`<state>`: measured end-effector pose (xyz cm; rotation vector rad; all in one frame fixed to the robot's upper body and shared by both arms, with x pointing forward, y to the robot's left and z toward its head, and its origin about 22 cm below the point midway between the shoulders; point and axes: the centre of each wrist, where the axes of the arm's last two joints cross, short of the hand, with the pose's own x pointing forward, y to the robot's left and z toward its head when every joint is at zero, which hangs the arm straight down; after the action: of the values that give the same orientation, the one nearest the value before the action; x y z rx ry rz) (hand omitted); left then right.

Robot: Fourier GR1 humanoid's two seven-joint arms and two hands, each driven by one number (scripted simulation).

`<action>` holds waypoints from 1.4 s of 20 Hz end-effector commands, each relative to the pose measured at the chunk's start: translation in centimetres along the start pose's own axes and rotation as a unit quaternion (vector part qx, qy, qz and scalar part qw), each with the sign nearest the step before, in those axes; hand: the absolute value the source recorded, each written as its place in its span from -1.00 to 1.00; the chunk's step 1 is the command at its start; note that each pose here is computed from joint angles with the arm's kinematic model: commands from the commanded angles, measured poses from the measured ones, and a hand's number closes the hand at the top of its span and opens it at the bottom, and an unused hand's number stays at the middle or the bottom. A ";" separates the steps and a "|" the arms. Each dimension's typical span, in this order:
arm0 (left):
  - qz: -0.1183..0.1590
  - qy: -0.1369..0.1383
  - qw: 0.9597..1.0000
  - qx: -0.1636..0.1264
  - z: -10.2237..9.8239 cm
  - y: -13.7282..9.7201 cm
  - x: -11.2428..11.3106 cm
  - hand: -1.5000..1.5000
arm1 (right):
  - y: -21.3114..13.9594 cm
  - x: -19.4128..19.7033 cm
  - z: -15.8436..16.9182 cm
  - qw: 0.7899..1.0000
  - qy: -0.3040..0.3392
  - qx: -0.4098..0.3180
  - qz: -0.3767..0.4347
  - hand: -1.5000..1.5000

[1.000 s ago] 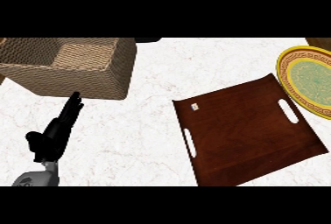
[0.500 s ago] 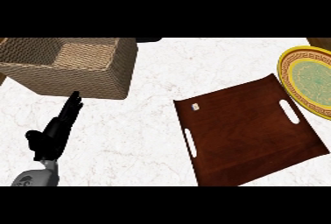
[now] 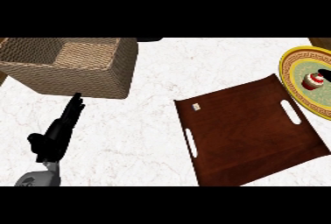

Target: Pick the cupcake from the tray and place it in the plate

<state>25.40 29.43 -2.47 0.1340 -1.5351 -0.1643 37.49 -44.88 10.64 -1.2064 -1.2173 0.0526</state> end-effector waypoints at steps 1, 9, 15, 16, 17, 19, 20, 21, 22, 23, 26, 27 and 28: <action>0.003 0.002 1.000 0.004 -0.4 -0.1 -0.2 0.00 | 0.9 0.5 -0.4 0.999 0.035 0.002 -0.029 -1.00; -0.001 0.001 1.000 0.007 -0.2 1.9 0.7 0.00 | -0.5 -3.4 0.0 0.974 0.026 -0.105 -0.201 -1.00; 0.000 0.001 1.000 0.018 0.9 1.1 -1.1 0.00 | -5.1 -10.3 0.7 0.948 0.031 -0.106 -0.297 -1.00; 0.002 0.014 1.000 0.021 0.3 1.3 -0.9 0.00 | -6.0 -11.9 1.4 0.948 0.023 -0.099 -0.303 -1.00; -0.002 0.002 1.000 0.021 0.6 2.4 -0.6 0.00 | -7.6 -12.6 1.2 0.943 0.017 -0.117 -0.311 -1.00; -0.004 0.005 1.000 0.009 0.0 2.3 0.2 0.00 | -7.8 -14.4 2.0 0.950 0.013 -0.106 -0.295 -1.00; 0.008 0.007 1.000 0.015 0.2 0.0 2.1 0.00 | -9.9 -17.1 3.2 0.949 0.003 -0.096 -0.299 -1.00; 0.002 0.004 1.000 0.006 0.4 0.1 0.8 0.00 | -10.8 -17.9 3.5 0.951 -0.002 -0.094 -0.295 -1.00; 0.000 0.006 1.000 0.013 1.0 -1.2 -0.8 0.00 | -8.8 -19.3 4.9 0.951 0.002 -0.089 -0.297 -1.00; 0.007 0.003 1.000 0.009 -0.4 2.0 0.9 0.00 | -11.6 -20.5 5.0 0.953 -0.008 -0.091 -0.290 -1.00; -0.001 0.007 1.000 0.022 0.7 1.2 0.3 0.00 | -10.8 -22.0 6.4 0.955 -0.025 -0.061 -0.288 -1.00; 0.002 0.009 1.000 0.004 0.3 0.3 2.7 0.00 | -12.8 -21.7 5.6 0.957 -0.025 -0.063 -0.281 -1.00; 0.012 0.010 1.000 0.005 0.9 0.9 0.0 0.00 | -11.9 -23.7 7.6 0.956 -0.030 -0.053 -0.288 -1.00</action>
<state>25.08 30.28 -1.44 0.1468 -1.5245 -0.1427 19.17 -58.37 3.68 -0.9323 -1.5750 -0.4532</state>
